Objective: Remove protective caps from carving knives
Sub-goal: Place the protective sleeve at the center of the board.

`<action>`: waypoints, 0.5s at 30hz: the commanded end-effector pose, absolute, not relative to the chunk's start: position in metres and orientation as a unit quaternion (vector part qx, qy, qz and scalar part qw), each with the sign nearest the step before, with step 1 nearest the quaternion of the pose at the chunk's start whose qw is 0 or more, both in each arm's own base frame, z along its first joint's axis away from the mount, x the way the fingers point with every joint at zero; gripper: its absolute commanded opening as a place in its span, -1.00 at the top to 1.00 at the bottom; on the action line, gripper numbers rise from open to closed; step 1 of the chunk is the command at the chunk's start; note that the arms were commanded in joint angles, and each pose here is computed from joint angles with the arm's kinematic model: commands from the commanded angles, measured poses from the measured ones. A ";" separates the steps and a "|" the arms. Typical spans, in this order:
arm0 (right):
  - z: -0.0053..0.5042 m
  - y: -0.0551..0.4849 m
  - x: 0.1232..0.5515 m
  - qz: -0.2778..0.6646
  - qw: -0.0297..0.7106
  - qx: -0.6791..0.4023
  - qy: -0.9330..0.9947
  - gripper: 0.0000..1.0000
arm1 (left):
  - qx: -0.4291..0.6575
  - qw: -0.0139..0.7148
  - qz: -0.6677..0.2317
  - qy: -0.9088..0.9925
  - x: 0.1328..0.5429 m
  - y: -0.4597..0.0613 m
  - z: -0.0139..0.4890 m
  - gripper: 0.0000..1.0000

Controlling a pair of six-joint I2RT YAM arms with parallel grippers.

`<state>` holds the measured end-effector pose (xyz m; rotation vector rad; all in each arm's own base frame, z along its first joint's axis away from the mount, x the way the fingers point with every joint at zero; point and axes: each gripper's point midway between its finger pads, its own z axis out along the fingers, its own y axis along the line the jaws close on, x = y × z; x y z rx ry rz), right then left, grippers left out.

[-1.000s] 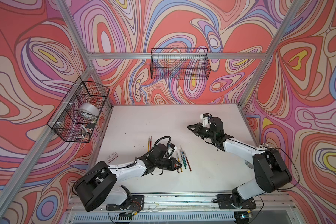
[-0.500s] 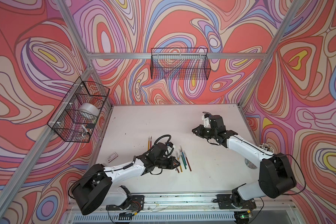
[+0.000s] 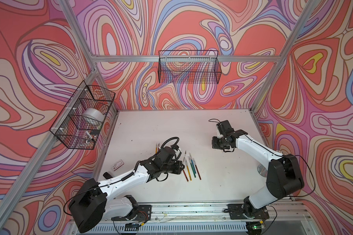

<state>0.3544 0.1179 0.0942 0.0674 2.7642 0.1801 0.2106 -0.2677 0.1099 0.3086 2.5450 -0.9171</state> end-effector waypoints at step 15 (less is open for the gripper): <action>0.047 0.081 0.361 -0.056 0.120 0.001 0.991 0.87 | 0.110 0.223 -0.299 0.921 0.215 -0.258 0.112 0.92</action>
